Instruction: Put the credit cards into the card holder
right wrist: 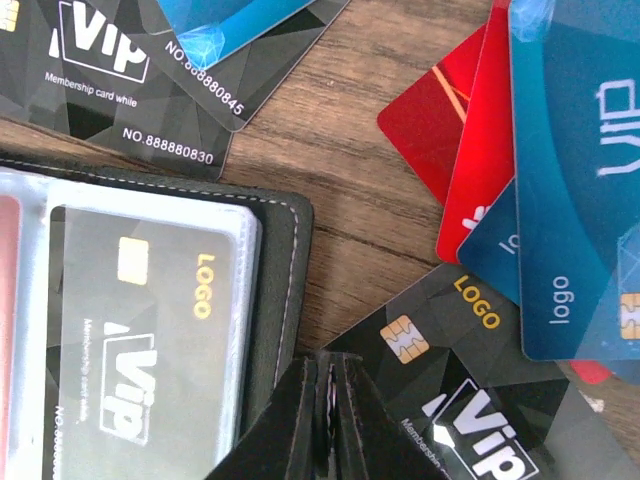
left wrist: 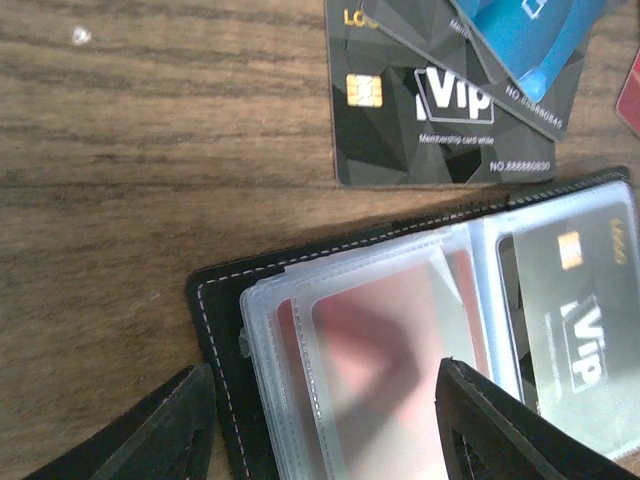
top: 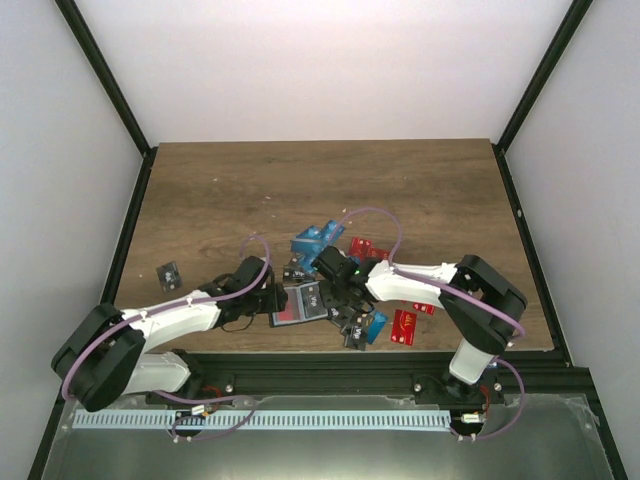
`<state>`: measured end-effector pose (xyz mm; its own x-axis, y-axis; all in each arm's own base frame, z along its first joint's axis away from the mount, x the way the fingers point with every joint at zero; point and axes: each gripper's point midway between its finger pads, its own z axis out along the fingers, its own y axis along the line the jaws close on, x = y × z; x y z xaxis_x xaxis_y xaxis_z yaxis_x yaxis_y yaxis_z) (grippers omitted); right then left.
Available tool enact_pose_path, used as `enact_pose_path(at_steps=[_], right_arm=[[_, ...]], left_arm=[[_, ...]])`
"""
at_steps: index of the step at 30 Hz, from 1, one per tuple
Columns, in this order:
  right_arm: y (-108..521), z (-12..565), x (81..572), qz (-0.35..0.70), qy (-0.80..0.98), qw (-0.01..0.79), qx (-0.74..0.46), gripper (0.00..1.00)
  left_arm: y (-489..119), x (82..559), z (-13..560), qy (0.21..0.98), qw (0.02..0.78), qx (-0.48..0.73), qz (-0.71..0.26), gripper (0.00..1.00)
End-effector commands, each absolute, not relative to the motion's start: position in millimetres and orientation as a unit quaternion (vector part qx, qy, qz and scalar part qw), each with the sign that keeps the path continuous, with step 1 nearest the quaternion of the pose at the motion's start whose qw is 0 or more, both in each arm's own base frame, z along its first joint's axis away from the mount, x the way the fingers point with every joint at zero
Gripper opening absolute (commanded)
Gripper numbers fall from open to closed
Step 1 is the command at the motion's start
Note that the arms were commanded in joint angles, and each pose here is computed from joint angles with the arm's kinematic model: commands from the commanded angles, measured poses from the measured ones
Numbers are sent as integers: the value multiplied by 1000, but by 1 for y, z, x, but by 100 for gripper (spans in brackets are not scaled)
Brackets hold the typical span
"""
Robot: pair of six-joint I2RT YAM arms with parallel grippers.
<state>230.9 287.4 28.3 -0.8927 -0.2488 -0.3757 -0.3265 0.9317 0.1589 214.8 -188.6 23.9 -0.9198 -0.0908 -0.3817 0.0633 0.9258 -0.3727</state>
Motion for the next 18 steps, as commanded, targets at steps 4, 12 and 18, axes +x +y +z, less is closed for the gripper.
enact_pose_path(at_steps=[4, 12, 18], right_arm=[[299, 26, 219, 132, 964, 167, -158, 1], [300, 17, 217, 124, 966, 161, -161, 1], [300, 15, 217, 123, 966, 161, -164, 1]], left_arm=[[-192, 194, 2, 966, 152, -12, -207, 61], [-200, 204, 39, 951, 192, -11, -241, 61], [-213, 206, 63, 939, 205, -5, -277, 60]])
